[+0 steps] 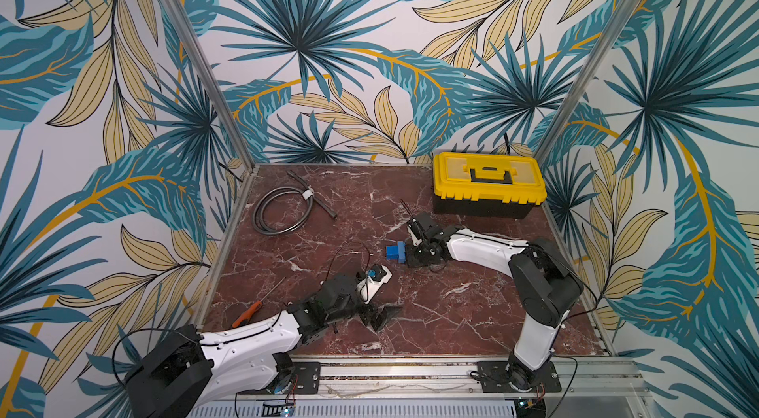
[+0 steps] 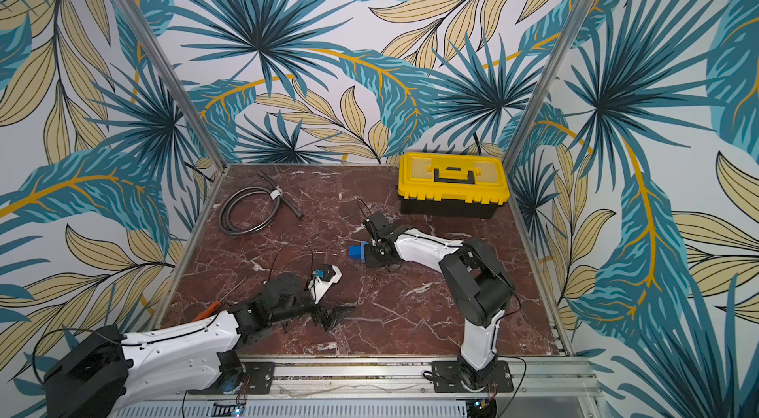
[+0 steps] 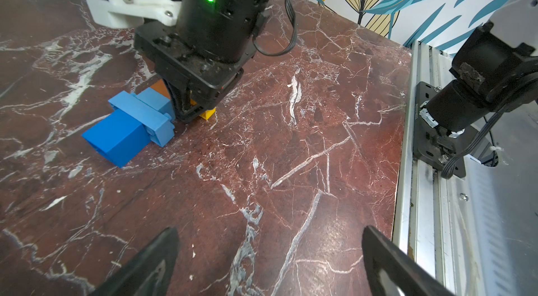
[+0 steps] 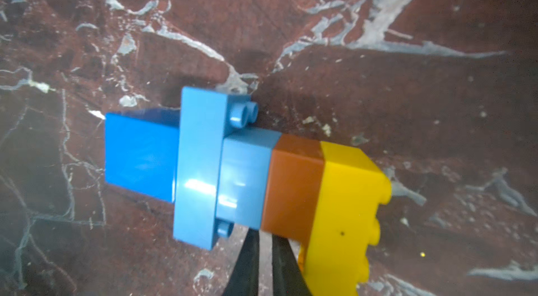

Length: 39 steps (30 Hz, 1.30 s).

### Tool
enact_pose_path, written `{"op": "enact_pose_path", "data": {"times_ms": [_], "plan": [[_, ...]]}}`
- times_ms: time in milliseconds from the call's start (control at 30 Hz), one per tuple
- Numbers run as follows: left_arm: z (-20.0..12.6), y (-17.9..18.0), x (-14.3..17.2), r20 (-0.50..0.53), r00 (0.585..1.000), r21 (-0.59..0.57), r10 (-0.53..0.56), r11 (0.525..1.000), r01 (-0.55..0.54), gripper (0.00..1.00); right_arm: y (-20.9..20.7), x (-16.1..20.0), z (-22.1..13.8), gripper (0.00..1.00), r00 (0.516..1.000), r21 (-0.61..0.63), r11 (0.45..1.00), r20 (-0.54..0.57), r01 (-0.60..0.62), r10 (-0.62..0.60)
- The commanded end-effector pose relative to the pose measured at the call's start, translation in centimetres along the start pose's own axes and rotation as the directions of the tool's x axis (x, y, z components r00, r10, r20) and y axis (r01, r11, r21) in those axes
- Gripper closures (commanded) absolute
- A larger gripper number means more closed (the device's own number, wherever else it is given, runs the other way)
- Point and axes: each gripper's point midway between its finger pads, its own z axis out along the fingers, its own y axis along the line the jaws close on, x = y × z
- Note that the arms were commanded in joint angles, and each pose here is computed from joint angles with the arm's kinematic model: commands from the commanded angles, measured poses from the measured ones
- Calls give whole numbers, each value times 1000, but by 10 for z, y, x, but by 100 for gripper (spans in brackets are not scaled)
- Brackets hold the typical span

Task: Assemble the letter f with lego
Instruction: Adjust the lego brick at the center of the board.

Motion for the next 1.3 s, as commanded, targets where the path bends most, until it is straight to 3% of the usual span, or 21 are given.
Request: {"op": "enact_pose_path", "data": {"times_ms": [0, 367, 1000, 1267], "plan": [[-1, -4, -9, 26, 1000, 14, 6, 1000, -7, 1, -12, -4, 4, 87, 999, 66, 997, -20, 33, -32], [-1, -3, -7, 23, 1000, 7, 4, 1000, -4, 1, -7, -36, 5, 87, 995, 92, 990, -9, 102, -102], [-2, -4, -8, 25, 1000, 12, 4, 1000, -4, 1, 5, -62, 11, 80, 989, 44, 988, -7, 148, -148], [-3, -1, -11, 36, 999, -7, 4, 1000, -3, 0, 4, -66, -16, 80, 989, 57, 988, 32, 146, -148]]}}
